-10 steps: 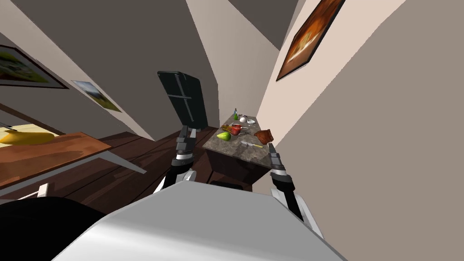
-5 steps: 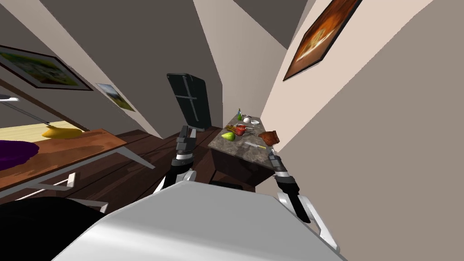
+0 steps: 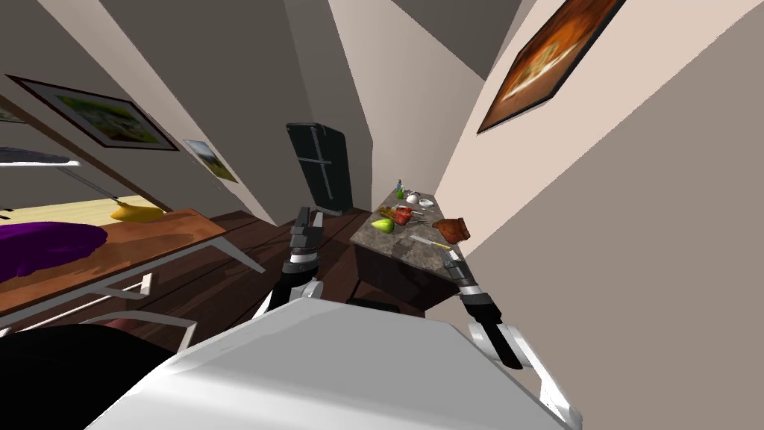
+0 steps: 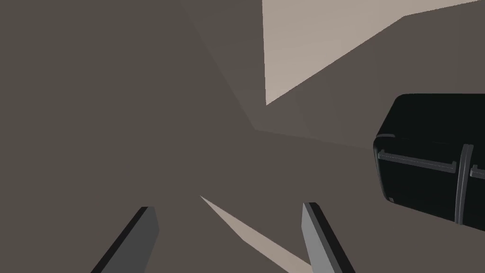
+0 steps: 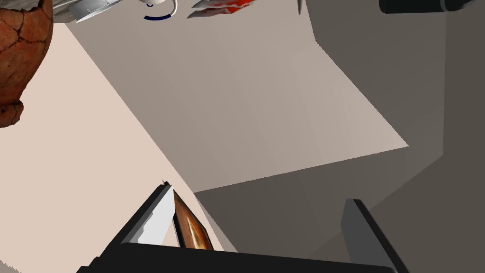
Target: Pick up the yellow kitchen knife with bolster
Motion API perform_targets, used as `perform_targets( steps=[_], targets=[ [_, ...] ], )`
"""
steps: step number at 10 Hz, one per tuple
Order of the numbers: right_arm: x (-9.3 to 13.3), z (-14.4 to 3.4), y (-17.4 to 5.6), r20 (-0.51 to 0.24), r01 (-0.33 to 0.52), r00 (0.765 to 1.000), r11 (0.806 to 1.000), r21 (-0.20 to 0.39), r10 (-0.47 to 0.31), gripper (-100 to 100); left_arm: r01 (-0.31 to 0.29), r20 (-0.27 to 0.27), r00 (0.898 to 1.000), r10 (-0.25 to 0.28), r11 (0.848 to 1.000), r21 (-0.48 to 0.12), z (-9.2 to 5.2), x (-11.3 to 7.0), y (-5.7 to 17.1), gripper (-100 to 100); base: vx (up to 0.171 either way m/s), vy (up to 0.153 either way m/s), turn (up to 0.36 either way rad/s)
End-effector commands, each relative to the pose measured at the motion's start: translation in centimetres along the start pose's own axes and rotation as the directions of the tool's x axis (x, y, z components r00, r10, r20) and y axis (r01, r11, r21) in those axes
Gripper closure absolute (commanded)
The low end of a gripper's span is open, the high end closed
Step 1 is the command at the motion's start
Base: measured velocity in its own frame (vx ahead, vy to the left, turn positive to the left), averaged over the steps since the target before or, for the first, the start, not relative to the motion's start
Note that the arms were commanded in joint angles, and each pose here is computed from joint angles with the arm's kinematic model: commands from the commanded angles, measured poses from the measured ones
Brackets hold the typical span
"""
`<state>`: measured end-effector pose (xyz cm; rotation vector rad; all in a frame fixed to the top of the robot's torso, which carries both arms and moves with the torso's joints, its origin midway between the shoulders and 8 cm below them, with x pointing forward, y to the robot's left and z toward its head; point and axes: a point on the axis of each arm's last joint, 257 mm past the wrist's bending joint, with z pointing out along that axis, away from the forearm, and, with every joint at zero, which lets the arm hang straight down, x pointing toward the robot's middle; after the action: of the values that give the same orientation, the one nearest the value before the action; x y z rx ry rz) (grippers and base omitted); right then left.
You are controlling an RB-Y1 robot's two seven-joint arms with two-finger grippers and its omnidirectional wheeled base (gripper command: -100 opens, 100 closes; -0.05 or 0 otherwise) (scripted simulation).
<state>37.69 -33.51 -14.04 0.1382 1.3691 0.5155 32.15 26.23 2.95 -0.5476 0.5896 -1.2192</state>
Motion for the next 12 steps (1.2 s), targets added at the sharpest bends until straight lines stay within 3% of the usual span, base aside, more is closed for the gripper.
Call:
perform_targets(
  steps=[1,2,3,6,7,9,10,12],
  targets=[
    [0.7,-0.6,-2.2,-0.060,0.095,0.994,0.995,0.016,-0.094,-100,0.000,0.000,1.000,0.000,1.000,0.000,0.0,0.0,0.0,0,-0.011,0.094,0.164],
    [1.1,-1.2,-3.7,-0.100,0.155,0.983,0.988,0.024,-0.152,-100,0.000,0.000,1.000,0.000,1.000,0.000,0.0,0.0,0.0,0,-0.003,0.096,0.165],
    [1.1,-1.1,-3.7,-0.107,0.165,0.981,0.986,0.016,-0.162,-100,0.000,0.000,1.000,0.000,1.000,0.000,0.0,0.0,0.0,0,0.002,0.068,0.054],
    [2.1,-2.9,-8.4,-0.237,0.346,0.913,0.938,0.017,-0.333,-100,0.000,0.000,1.000,0.000,1.000,0.000,0.0,0.0,0.0,0,0.006,0.086,0.155],
    [2.0,-2.8,-8.4,-0.240,0.352,0.910,0.936,0.011,-0.339,-100,0.000,0.000,1.000,0.000,1.000,0.000,0.0,0.0,0.0,0,0.010,0.063,0.046],
    [2.5,-4.3,-11.5,-0.328,0.462,0.837,0.887,-0.007,-0.438,-100,0.000,0.000,1.000,0.000,1.000,0.000,0.0,0.0,0.0,0,0.016,0.062,0.158],
    [2.4,-4.3,-11.6,-0.330,0.464,0.834,0.886,-0.009,-0.441,-100,0.000,0.000,1.000,0.000,1.000,0.000,0.0,0.0,0.0,0,0.018,0.046,0.050],
    [2.8,-5.9,-14.8,-0.418,0.562,0.741,0.826,-0.042,-0.526,-100,0.000,0.000,1.000,0.000,1.000,0.000,0.0,0.0,0.0,0,0.026,0.049,0.155]
  ],
)
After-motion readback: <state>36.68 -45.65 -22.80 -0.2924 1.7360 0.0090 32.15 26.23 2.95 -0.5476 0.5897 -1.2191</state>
